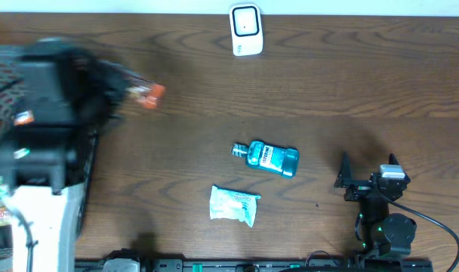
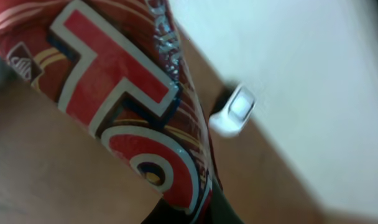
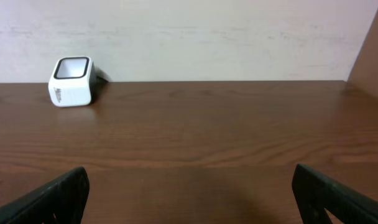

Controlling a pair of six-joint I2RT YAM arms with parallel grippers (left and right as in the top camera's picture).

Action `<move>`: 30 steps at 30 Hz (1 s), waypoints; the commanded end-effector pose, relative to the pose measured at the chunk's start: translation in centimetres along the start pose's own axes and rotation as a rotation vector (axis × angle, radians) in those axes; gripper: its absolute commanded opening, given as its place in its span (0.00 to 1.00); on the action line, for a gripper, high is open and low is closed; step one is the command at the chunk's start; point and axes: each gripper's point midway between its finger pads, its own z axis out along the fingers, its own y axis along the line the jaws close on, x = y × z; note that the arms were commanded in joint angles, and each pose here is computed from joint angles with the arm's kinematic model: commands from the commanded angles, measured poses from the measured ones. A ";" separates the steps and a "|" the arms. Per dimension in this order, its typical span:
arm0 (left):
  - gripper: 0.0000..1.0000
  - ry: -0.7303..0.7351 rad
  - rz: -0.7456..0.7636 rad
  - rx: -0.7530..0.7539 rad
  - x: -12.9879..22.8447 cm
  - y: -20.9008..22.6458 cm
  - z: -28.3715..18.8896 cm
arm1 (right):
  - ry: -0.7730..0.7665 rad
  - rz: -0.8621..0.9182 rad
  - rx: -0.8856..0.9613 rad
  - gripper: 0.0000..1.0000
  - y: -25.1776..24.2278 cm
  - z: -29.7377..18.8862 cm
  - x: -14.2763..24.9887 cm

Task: Scan the item barcode
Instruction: 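Place the red chocolate bar left of the bottle, open left gripper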

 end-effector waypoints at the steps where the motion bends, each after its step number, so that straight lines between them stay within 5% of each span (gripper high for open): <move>1: 0.07 0.054 0.181 -0.163 4.4 1.1 4.7 | 0.004 -0.014 -0.006 0.99 0.1 0.0 0.1; 14: 0.07 0.546 0.292 -0.463 20.8 6.4 18.1 | 0.004 -0.015 -0.006 0.99 0.1 0.0 0.1; 23: 0.07 0.661 0.314 -0.528 24.7 8.5 20.0 | 0.004 -0.014 -0.006 0.99 0.1 0.0 0.1; 24: 0.18 0.670 0.312 -0.514 24.8 8.2 19.9 | 0.003 -0.015 -0.006 0.99 0.1 0.0 0.1; 25: 0.46 0.679 0.308 -0.497 24.8 7.8 19.6 | 0.003 -0.015 -0.006 0.99 0.1 0.0 0.1; 27: 0.87 0.694 0.335 -0.450 24.6 7.0 19.1 | 0.004 -0.015 -0.006 0.99 0.1 0.0 0.1; 28: 0.99 0.693 0.355 -0.427 24.2 6.5 18.9 | 0.004 -0.014 -0.006 0.99 0.1 0.0 0.1; 30: 0.98 0.674 0.402 -0.368 22.5 5.0 18.1 | 0.004 -0.014 -0.006 0.99 0.1 0.0 0.1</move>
